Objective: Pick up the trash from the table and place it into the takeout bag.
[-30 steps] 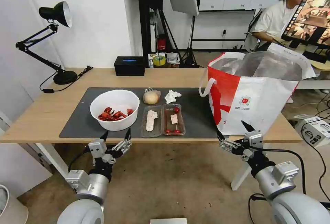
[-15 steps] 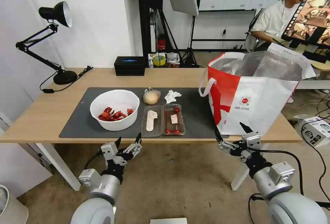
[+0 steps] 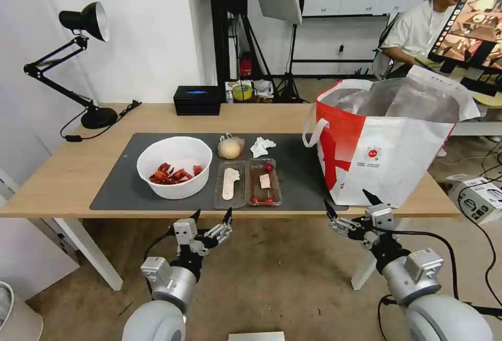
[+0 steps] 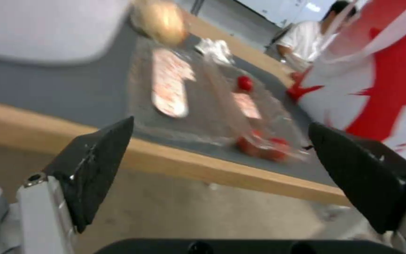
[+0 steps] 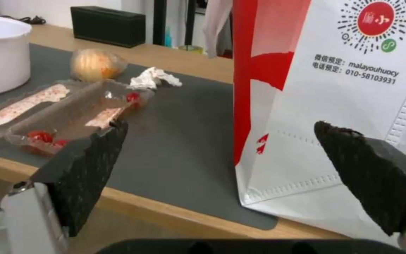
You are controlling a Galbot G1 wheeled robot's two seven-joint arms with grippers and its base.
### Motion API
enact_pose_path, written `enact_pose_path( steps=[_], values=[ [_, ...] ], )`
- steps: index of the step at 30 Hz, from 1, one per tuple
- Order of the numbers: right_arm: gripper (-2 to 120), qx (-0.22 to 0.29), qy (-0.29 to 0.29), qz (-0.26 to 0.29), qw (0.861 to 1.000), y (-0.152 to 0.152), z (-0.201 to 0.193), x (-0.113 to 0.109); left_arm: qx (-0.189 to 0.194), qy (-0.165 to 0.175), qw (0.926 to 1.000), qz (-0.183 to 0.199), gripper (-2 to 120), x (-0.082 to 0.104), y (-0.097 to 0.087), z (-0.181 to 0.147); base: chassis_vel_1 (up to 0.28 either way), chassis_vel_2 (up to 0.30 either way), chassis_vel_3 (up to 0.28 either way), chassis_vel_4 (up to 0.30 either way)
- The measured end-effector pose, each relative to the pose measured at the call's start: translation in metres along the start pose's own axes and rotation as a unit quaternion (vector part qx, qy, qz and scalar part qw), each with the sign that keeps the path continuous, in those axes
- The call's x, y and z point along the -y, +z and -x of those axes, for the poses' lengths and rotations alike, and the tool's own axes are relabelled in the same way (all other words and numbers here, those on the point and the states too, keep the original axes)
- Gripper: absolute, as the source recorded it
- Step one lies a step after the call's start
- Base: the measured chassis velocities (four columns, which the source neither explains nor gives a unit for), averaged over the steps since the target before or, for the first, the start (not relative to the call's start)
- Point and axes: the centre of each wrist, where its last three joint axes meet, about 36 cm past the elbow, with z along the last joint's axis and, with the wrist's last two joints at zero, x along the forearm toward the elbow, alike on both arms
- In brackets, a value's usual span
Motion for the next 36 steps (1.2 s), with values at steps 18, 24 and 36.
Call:
enact_pose_path(
  steps=[18, 24, 36],
  values=[
    [100, 0.002, -0.01, -0.004, 1.0, 0.005, 0.001, -0.003, -0.037, 0.002, 0.9566, -0.289, 100, 0.022, -0.011, 0.019, 0.0, 0.0, 0.0, 0.0],
    [100, 0.004, -0.016, -0.007, 1.0, 0.008, 0.002, -0.003, -0.031, 0.002, 0.9502, -0.31, 100, 0.026, -0.007, 0.027, 0.0, 0.0, 0.0, 0.0],
    [100, 0.003, -0.017, -0.004, 1.0, 0.013, 0.002, -0.005, -0.034, 0.009, 0.949, -0.313, 100, 0.033, -0.01, 0.035, 0.0, 0.0, 0.0, 0.0]
  ],
)
